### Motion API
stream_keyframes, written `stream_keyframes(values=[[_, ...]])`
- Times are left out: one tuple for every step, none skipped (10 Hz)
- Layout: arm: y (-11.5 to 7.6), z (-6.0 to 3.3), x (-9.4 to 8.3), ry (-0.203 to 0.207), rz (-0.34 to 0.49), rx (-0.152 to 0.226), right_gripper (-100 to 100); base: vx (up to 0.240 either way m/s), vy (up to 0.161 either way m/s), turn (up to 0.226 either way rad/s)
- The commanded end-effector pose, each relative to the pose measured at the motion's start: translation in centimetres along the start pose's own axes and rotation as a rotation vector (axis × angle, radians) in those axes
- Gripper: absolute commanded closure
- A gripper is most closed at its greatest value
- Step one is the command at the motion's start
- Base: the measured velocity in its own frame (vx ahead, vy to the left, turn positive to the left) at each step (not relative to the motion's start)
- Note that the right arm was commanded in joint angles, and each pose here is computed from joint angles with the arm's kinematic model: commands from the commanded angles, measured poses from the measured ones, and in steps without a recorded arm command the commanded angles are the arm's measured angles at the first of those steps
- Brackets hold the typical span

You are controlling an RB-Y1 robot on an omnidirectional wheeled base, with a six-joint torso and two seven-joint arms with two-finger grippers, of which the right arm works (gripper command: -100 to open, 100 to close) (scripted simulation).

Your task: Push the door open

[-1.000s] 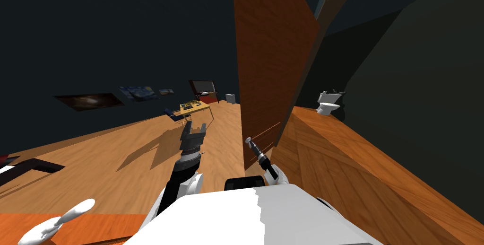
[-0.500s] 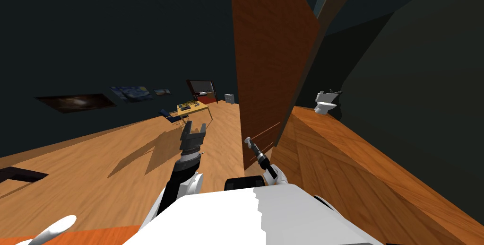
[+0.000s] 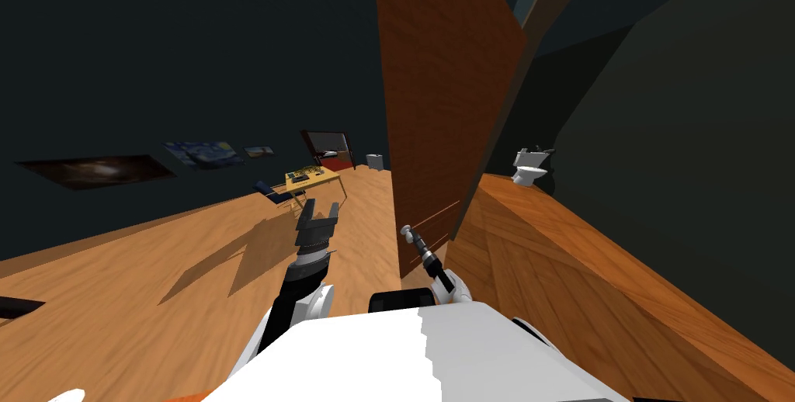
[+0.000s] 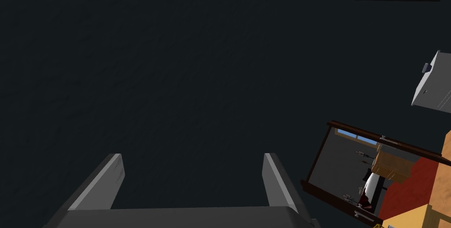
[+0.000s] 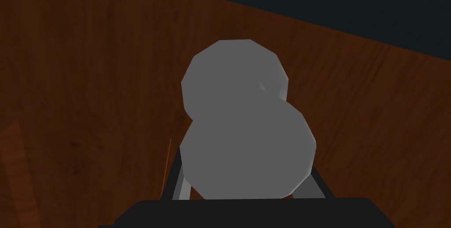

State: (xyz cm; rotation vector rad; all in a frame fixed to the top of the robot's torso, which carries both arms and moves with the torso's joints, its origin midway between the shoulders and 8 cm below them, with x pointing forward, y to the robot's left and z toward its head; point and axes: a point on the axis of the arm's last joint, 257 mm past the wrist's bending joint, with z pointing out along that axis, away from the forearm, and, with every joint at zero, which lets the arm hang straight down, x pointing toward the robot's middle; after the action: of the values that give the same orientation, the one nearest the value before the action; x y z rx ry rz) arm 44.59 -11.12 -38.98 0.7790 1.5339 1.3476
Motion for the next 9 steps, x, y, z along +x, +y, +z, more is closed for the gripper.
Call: stream_keyframes(values=[[0.30,0.26,-0.01,-0.003,0.045,-0.008,100,0.047,0.032,-0.032],[0.33,0.38,0.10,-0.005,0.090,-0.008,100,0.052,0.031,-0.048],[0.33,0.38,0.10,-0.005,0.096,-0.008,100,0.043,0.024,-0.023],[0.36,0.50,0.20,-0.006,0.145,-0.008,100,0.039,0.025,-0.047],[0.38,0.62,0.31,-0.008,0.180,-0.007,100,0.046,0.043,-0.080],[0.38,0.62,0.31,-0.008,0.198,-0.008,100,0.043,0.034,-0.039],[0.40,0.74,0.41,-0.009,0.240,-0.007,100,0.053,0.034,-0.052],[0.40,0.74,0.41,-0.009,0.249,-0.007,100,0.041,0.023,-0.022],[0.42,0.86,0.51,-0.011,0.296,-0.007,100,0.038,0.025,-0.047]])
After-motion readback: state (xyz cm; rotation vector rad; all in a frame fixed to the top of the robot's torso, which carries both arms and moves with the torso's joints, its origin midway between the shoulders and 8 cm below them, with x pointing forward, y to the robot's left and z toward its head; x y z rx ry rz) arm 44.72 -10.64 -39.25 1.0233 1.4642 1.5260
